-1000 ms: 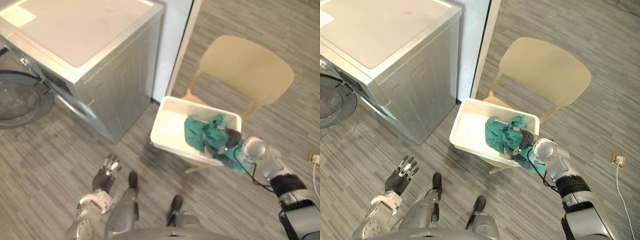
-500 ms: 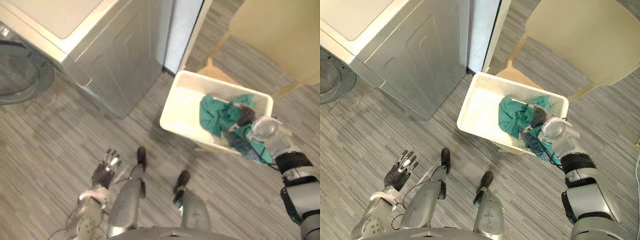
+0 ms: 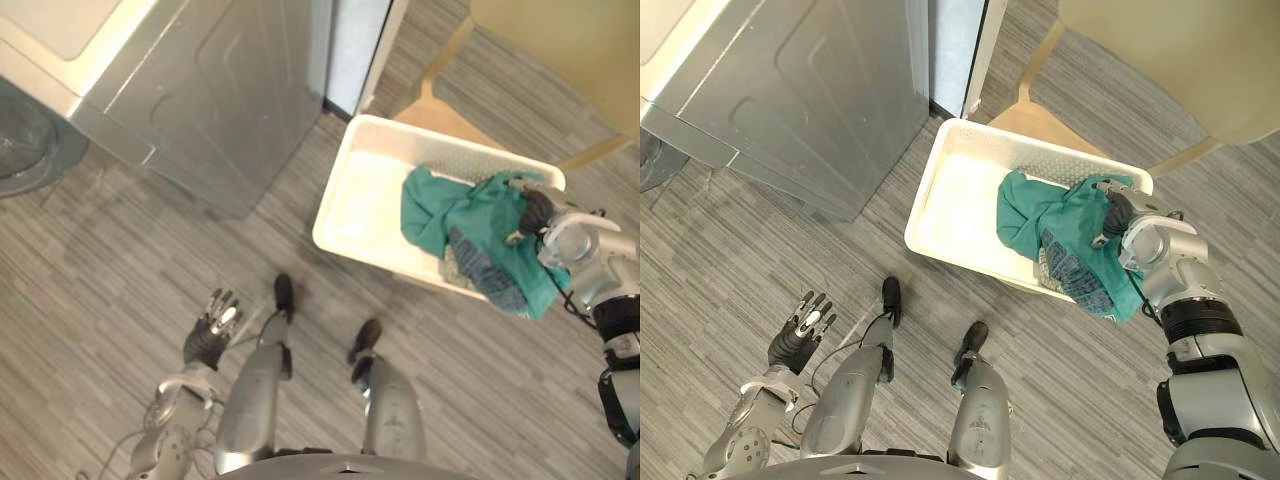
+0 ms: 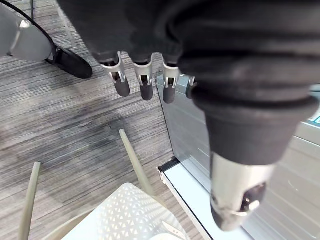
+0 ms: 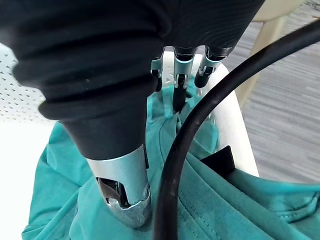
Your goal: Pick up the laundry basket with both hands and put the clothes into the washing machine.
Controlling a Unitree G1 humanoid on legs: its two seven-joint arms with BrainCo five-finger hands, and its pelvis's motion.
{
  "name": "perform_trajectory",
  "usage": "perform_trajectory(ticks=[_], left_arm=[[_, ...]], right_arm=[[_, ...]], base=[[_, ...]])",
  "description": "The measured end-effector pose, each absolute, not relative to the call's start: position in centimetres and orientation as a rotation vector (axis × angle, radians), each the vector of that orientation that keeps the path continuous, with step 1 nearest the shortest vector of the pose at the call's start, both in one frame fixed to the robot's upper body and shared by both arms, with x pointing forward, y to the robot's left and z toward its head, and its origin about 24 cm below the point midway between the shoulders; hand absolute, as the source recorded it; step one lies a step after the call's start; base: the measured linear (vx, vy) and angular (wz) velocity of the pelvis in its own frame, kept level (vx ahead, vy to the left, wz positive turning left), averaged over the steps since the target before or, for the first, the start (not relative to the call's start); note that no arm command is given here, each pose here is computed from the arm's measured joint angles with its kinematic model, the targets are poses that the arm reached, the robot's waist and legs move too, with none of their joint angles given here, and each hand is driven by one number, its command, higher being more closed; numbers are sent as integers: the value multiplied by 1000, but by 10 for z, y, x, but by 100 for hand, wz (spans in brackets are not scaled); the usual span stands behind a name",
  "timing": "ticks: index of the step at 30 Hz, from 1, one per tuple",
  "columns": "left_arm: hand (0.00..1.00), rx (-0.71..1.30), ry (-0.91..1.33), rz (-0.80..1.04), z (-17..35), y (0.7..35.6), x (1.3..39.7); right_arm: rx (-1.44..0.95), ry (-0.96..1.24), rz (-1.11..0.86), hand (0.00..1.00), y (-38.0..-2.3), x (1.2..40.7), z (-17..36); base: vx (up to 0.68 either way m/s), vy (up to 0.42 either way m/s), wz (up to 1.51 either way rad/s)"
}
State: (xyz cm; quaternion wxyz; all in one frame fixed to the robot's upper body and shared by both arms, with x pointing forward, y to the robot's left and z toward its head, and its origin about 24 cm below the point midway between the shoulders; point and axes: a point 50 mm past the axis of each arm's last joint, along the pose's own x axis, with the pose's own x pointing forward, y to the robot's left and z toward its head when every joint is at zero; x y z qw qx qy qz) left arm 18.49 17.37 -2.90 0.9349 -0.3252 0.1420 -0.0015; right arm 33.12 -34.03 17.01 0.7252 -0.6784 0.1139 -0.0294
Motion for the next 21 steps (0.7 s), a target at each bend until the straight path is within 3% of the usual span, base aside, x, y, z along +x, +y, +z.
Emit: perform_trajectory(ticks=[14, 21], left_arm=[[0, -629, 288, 4, -27, 175, 192], [0, -625, 303, 0, -30, 167, 198]], right_arm=[[-1487, 348, 45, 0, -335, 328, 140], [-1504, 342, 2, 0, -333, 334, 142]], base=[[10, -26, 1], [-3, -26, 13]])
